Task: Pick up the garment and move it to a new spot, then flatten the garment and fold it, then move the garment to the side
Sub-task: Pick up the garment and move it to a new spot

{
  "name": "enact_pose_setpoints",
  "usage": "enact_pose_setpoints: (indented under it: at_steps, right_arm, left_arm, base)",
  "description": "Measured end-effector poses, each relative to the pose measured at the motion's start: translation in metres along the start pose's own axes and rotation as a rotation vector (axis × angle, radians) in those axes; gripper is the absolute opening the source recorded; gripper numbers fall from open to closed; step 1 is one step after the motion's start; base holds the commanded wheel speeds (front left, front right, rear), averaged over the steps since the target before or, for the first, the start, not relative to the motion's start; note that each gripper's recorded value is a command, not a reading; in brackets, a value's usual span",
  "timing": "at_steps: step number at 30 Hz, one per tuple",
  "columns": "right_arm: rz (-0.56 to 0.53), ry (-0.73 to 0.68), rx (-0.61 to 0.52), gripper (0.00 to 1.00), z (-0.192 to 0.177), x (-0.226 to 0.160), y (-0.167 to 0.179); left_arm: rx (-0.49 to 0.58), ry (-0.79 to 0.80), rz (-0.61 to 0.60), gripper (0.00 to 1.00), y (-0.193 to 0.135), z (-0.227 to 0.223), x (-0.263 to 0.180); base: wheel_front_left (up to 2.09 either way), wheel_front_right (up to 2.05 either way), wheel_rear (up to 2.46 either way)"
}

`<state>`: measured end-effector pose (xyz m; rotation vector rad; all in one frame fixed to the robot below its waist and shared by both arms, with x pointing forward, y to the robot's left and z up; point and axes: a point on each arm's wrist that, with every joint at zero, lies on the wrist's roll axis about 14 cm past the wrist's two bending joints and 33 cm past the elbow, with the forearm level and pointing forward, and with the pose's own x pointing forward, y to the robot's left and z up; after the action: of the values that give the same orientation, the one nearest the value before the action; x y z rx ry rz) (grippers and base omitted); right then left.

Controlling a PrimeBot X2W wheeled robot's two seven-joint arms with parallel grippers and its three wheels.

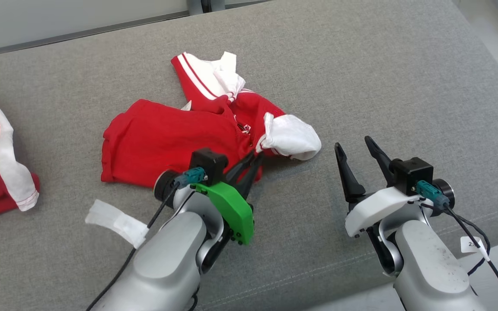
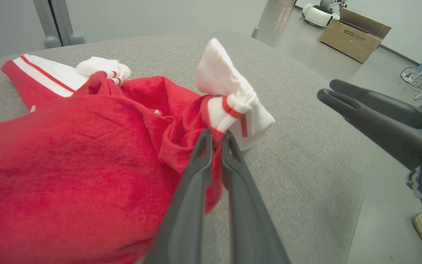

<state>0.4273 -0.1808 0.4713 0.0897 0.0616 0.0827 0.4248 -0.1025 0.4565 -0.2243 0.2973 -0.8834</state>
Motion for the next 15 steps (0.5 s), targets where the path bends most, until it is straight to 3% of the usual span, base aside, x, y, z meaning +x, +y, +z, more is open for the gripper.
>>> enact_pose_setpoints:
  at_steps: [6,7,8,15]
  right_arm:
    - [0.014,-0.013,-0.010,1.00,0.006,-0.001,0.004]
    - [0.017,-0.015,-0.011,1.00,0.006,-0.001,0.005]
    - [0.021,-0.016,-0.012,1.00,0.007,-0.001,0.007]
    - [0.040,-0.021,-0.014,1.00,0.009,-0.001,0.013]
  left_arm:
    - [-0.065,0.065,-0.037,0.00,-0.022,-0.033,-0.015]
    - [-0.070,0.065,-0.043,0.53,-0.025,-0.035,-0.017]
    - [-0.075,0.063,-0.046,1.00,-0.026,-0.034,-0.018]
    - [-0.114,-0.013,-0.044,1.00,-0.033,-0.016,-0.021]
  base:
    - [0.00,0.00,0.00]
    - [0.00,0.00,0.00]
    - [0.00,0.00,0.00]
    - [0.00,0.00,0.00]
